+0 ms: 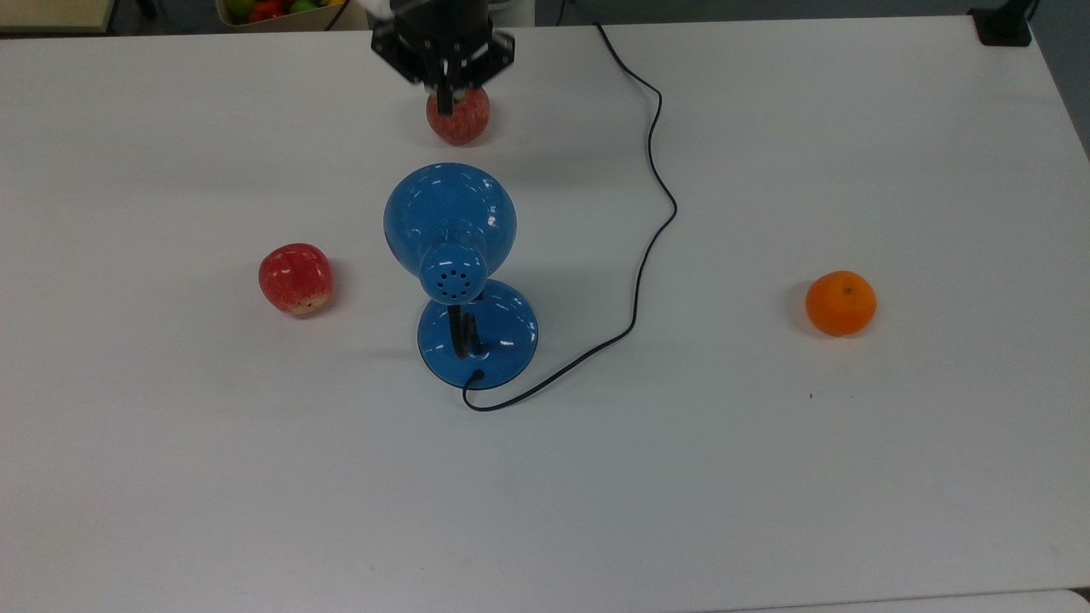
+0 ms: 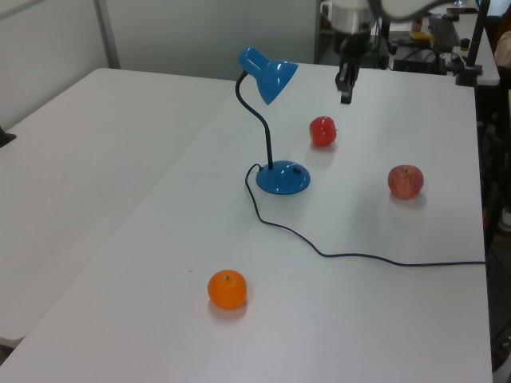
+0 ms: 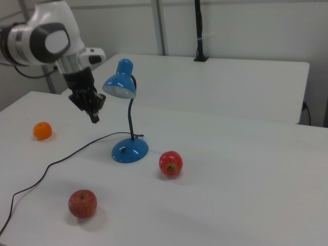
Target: Turn off lamp
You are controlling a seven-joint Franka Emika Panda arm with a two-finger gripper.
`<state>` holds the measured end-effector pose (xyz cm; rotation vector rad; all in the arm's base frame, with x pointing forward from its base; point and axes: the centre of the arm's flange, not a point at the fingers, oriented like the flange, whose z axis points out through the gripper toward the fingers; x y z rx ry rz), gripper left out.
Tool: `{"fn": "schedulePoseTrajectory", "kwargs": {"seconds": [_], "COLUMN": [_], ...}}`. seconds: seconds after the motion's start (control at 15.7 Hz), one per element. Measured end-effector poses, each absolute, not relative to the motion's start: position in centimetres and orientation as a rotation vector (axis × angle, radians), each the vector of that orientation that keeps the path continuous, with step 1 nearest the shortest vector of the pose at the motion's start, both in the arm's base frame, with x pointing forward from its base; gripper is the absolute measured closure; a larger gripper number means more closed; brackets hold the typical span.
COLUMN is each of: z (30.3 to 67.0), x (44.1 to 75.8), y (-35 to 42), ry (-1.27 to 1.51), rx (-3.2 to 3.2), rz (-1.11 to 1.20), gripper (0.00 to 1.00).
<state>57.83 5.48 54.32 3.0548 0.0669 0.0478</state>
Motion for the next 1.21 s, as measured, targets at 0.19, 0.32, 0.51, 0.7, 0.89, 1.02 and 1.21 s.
{"fn": "schedulePoseTrajectory", "kwargs": {"seconds": [0.19,0.32,0.51,0.7,0.89,1.02,1.21], "z": [58.2,59.8,60.6,61.2,61.5,61.7,62.1], "x": [56.8,56.6,56.4,56.3,56.2,56.1,56.1], "y": [4.3,3.6,3.2,1.9,0.6,0.6,0.6], "ry": [0.073,0.06,0.049,0.013,-0.003,0.027,0.048], "rx": [3.075,3.08,3.079,3.079,3.079,3.079,3.079], "rz": [0.016,0.014,0.003,-0.002,-0.014,-0.008,0.006], "gripper": [0.99,0.99,0.96,0.71,0.43,0.22,0.0]}}
